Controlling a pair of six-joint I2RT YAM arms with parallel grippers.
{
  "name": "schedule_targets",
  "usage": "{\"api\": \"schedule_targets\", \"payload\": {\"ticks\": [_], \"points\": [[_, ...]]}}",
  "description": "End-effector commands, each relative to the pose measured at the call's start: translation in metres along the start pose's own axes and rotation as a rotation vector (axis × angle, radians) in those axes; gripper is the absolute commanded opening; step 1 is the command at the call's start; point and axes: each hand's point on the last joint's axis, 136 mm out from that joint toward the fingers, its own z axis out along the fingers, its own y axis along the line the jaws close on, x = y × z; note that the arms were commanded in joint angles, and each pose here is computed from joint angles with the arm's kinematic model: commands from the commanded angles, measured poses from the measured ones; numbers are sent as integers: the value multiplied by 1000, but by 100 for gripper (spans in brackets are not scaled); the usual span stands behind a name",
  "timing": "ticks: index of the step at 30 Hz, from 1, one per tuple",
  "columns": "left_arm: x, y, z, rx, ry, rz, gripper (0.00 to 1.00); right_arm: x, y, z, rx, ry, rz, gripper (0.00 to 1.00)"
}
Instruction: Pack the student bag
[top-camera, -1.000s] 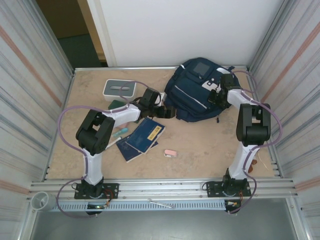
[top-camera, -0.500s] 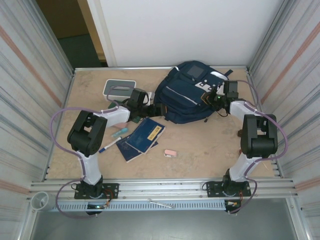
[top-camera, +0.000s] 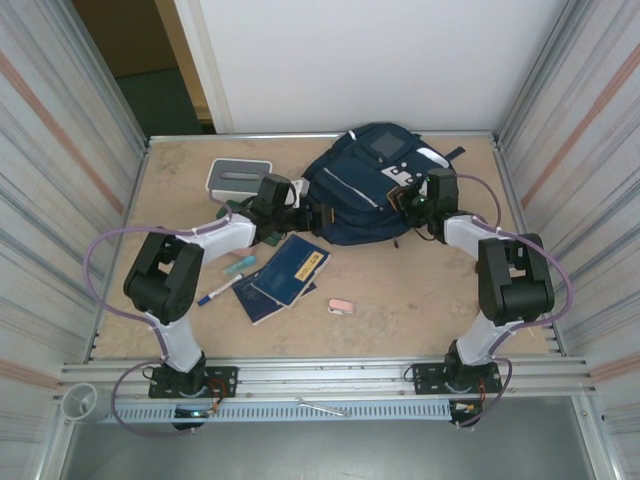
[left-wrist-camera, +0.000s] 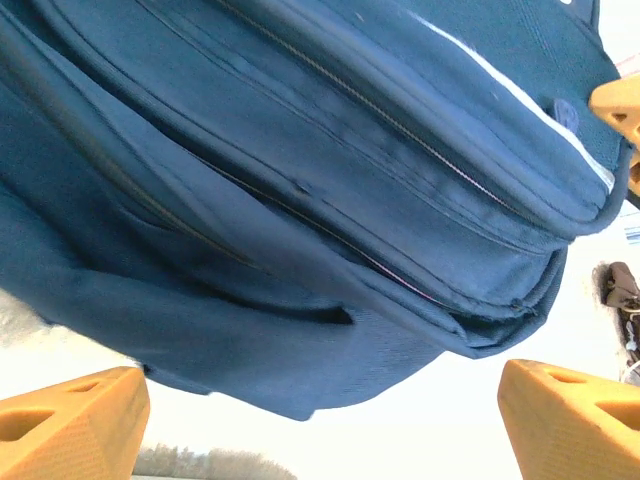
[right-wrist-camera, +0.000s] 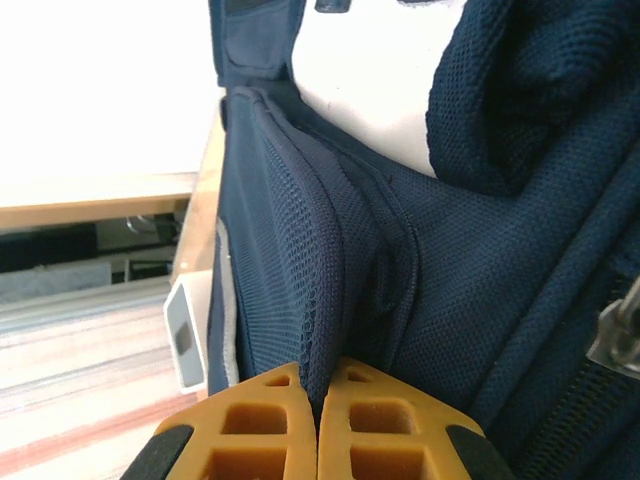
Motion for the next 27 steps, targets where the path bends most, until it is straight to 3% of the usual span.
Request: {"api": "schedule_targets", "payload": {"ticks": [1, 6, 12, 16, 21, 23, 24, 26, 27], "points": [[1, 3, 7, -3, -7, -9, 91, 5, 47, 7, -132, -12, -8, 0], [-5, 12, 18, -27, 5, 12, 91, 11, 8, -10, 11, 93, -143, 46], [-10, 23, 23, -47, 15, 25, 90, -12, -71, -74, 232, 6, -194, 71], [-9, 25, 24, -54, 19, 29, 90, -21, -78, -60, 215, 15, -136, 75], [-10, 19, 16, -44, 4, 27, 90, -29, -87, -26, 201, 27, -57, 76], [-10, 15, 9, -40, -7, 35, 89, -29, -90, -16, 190, 27, -36, 71], [-9, 12, 6, -36, -13, 41, 88, -28, -88, -12, 173, 31, -32, 61], [-7, -1, -3, -6, -34, 64, 84, -25, -76, -10, 107, 29, -18, 27], [-5, -9, -8, 18, -46, 84, 81, -25, -68, -12, 75, 17, -12, 17]]}}
